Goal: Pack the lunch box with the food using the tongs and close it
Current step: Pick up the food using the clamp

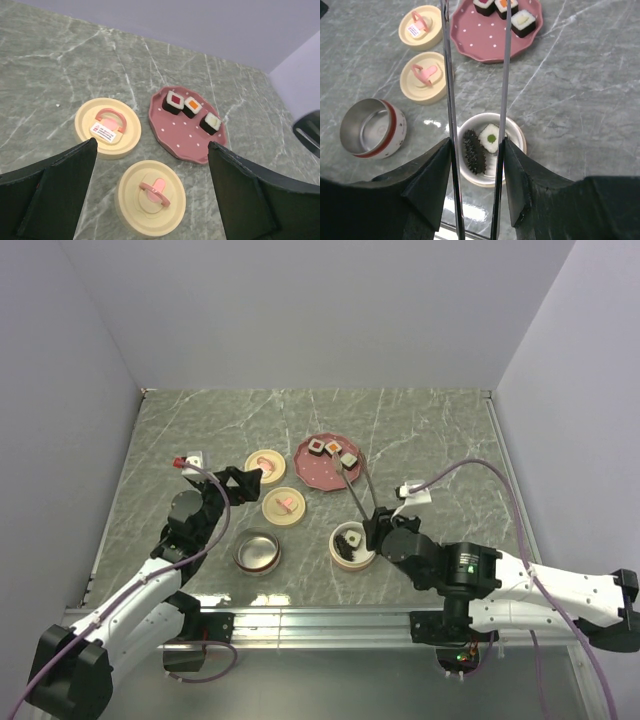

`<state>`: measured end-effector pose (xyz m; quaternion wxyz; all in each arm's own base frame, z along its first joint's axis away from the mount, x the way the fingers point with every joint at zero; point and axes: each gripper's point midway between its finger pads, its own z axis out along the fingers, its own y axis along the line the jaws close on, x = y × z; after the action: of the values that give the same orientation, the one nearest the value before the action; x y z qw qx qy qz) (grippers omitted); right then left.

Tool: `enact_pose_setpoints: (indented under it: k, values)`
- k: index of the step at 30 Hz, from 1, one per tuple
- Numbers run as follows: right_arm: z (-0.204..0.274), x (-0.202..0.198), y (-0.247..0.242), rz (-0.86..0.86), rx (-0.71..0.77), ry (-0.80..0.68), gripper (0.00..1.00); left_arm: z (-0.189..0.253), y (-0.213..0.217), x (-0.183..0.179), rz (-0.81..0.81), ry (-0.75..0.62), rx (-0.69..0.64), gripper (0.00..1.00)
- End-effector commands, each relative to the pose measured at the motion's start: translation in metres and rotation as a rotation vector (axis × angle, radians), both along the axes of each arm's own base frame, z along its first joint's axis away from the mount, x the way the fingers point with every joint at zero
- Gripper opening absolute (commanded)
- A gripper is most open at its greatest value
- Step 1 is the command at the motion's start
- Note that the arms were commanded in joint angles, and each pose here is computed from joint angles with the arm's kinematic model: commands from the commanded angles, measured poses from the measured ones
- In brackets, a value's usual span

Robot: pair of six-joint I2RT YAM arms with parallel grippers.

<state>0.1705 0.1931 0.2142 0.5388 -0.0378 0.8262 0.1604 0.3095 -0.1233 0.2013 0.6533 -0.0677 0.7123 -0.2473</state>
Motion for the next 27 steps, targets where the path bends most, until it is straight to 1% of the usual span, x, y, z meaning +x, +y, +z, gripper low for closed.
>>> enact_pose_setpoints:
  k: [1,2,4,5,6,8,10,11,16,19,27]
  values:
    - [0.016,0.016,0.009,0.009,0.059,-0.051,0.52,0.016,-0.014,-0.002,-0.072,-0.063,0.004,0.98]
    - [0.018,0.024,0.007,-0.014,0.076,-0.058,0.52,0.016,-0.016,-0.002,-0.073,-0.064,0.005,0.98]
    - [0.012,0.029,0.009,0.010,0.065,-0.047,0.51,0.016,-0.015,-0.002,-0.069,-0.063,0.004,0.99]
    - [0.013,0.037,0.006,-0.010,0.079,-0.052,0.51,0.016,-0.015,-0.003,-0.069,-0.063,0.004,0.99]
    - [0.006,0.040,0.008,0.002,0.056,-0.044,0.51,0.016,-0.015,-0.002,-0.067,-0.063,0.004,0.99]
    - [0.002,0.046,0.014,0.023,0.064,-0.037,0.51,0.015,-0.015,-0.002,-0.066,-0.058,0.004,0.99]
    - [-0.008,0.058,0.013,0.010,0.038,-0.024,0.51,0.014,-0.015,-0.001,-0.064,-0.054,0.004,0.99]
    - [-0.009,0.060,0.019,0.034,0.051,-0.018,0.50,0.013,-0.014,-0.001,-0.063,-0.051,0.005,0.99]
    - [-0.029,0.085,0.012,-0.002,-0.007,0.026,0.50,0.011,-0.012,0.000,-0.051,-0.042,0.007,1.00]
    - [-0.042,0.096,0.003,-0.023,-0.026,0.053,0.50,0.011,-0.011,0.001,-0.038,-0.036,0.006,0.99]
    - [-0.070,0.109,-0.007,-0.005,-0.039,0.099,0.49,0.007,-0.006,0.003,-0.009,-0.017,0.007,0.99]
